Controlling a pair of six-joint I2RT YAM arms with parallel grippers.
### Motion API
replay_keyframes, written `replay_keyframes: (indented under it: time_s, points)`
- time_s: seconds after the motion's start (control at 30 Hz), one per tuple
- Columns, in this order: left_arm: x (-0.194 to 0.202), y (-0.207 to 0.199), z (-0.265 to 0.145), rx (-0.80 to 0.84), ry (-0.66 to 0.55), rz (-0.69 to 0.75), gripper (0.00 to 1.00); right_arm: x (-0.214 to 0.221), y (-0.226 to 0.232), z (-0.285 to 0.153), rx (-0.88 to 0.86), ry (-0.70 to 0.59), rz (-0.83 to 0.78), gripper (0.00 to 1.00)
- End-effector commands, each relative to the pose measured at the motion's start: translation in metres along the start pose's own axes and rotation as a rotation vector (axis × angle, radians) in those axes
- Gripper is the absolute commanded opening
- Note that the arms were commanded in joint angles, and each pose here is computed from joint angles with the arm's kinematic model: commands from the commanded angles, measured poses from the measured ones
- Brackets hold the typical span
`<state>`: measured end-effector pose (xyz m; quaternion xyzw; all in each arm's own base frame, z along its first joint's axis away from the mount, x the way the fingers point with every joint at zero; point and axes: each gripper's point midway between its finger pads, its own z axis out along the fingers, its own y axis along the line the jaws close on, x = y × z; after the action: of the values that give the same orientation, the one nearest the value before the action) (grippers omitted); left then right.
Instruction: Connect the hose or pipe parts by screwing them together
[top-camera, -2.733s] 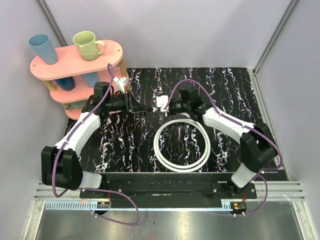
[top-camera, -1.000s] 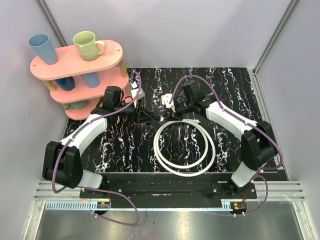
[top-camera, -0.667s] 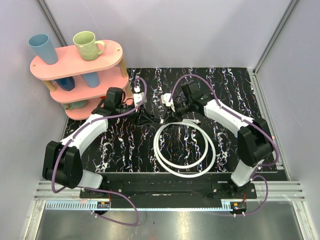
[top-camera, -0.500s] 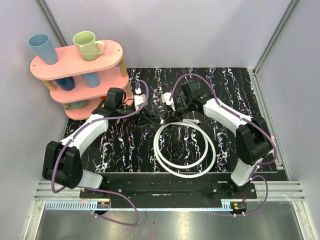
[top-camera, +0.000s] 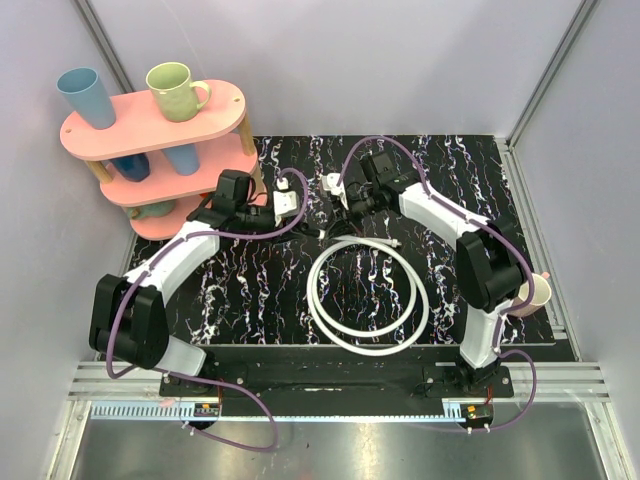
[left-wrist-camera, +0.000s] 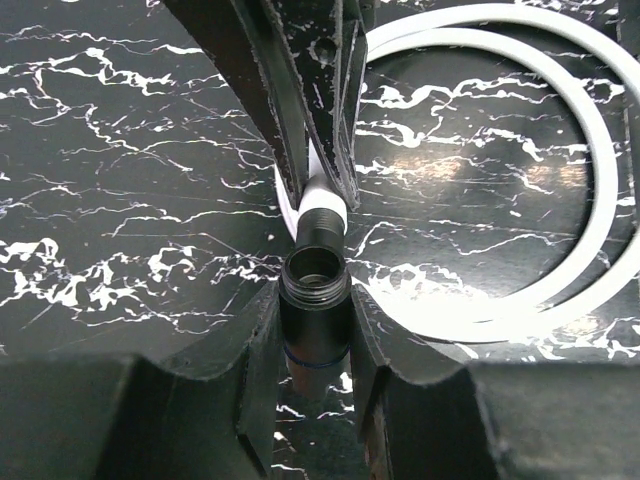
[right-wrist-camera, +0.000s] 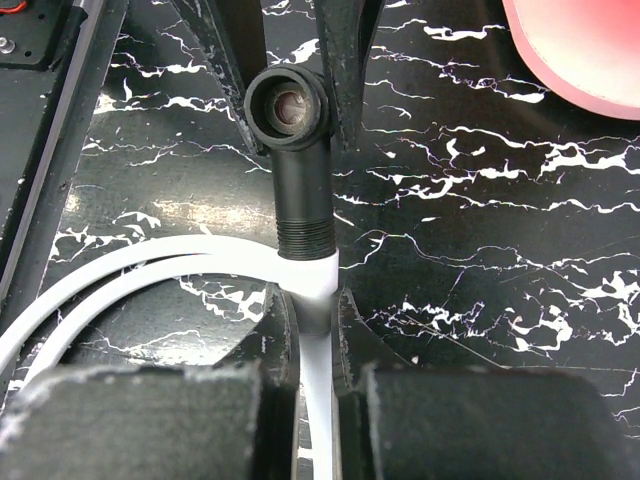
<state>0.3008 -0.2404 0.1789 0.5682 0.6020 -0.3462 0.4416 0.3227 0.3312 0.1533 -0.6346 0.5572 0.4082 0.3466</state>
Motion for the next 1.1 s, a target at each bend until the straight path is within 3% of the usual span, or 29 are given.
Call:
replay_keyframes:
  time_s: [0.0,0.5,0.87,1.07]
  points:
    - [-0.034,-0.031,0.022,0.179,-0.127,0.193,0.00,-0.095,-0.006,0.000,-0.076,-0.245,-0.254,0.00]
    - [-0.036,-0.015,0.031,0.193,-0.109,0.304,0.00,-0.093,-0.015,-0.004,-0.115,-0.278,-0.217,0.00]
    - [-0.049,0.001,0.032,0.185,-0.176,0.349,0.00,-0.094,-0.015,-0.011,-0.178,-0.336,-0.156,0.00]
    - [-0.029,0.004,0.035,0.206,-0.083,0.367,0.00,-0.095,-0.012,-0.013,-0.211,-0.359,-0.127,0.00]
